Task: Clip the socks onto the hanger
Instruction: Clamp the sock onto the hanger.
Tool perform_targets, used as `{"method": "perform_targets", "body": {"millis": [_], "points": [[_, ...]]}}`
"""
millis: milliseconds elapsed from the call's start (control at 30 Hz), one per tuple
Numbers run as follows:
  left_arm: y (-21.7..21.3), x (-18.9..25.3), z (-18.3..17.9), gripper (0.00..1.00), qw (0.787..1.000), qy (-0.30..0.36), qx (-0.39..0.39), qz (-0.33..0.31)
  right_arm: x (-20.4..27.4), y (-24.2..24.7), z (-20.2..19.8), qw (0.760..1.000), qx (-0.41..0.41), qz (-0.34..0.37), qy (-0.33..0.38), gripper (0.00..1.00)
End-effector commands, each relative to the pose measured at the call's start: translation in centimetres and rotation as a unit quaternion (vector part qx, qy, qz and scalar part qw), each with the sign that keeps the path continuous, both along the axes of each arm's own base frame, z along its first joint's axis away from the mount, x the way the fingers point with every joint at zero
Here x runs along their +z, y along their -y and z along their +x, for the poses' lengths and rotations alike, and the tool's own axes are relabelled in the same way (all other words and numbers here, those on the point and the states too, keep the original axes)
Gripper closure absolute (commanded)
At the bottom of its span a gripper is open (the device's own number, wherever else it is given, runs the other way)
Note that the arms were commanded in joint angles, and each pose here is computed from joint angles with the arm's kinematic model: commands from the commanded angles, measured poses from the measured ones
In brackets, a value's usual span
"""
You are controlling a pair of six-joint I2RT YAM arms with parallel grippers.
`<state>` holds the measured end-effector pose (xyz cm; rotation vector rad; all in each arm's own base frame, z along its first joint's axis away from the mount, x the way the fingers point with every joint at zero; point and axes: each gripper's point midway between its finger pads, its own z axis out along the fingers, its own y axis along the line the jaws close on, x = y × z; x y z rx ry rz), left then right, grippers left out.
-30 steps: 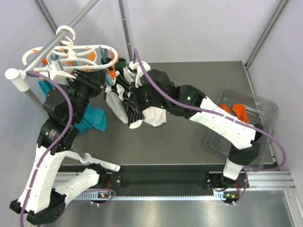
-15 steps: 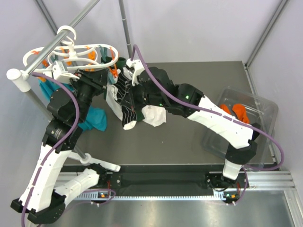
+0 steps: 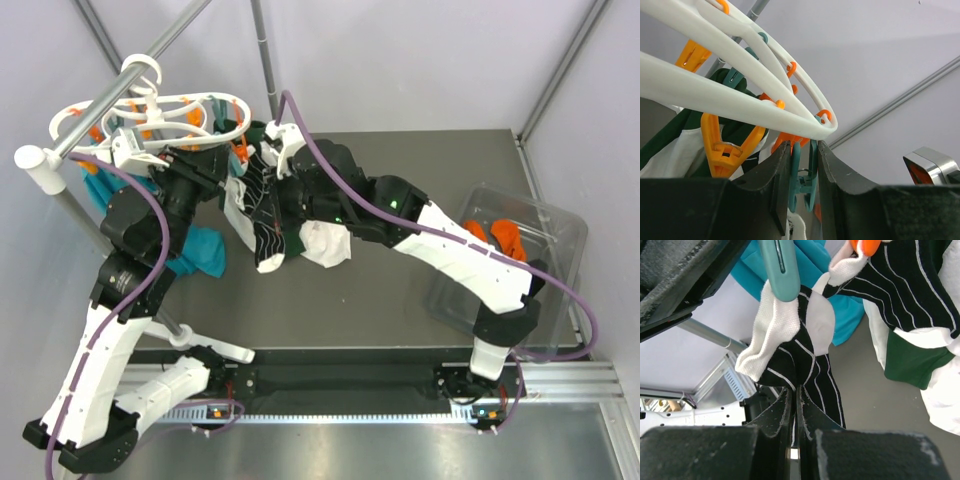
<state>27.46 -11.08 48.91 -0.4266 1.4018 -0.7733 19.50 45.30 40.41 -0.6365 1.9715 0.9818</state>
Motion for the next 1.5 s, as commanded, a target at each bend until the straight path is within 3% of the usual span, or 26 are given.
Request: {"method": "perform_targets", "body": {"millis": [0, 300, 1467], "points": [[0.5, 0.5, -0.5, 1.00, 1.000, 0.016, -0.018, 0.008, 1.8, -0.5, 0.7, 1.000, -0.004, 0.030, 0.005, 1.00], [0.4, 0.8, -0.5, 1.00, 1.000, 0.020, -0.017, 0.006, 0.9, -0.5, 0.9, 1.000, -0.009, 0.019, -0.003, 1.00], [1.1, -1.2, 0.3, 1.00, 0.999, 0.012, -0.025, 0.043, 4.8, -0.8, 2.3, 0.997, -0.019, 0.080, 0.013, 1.00]]}}
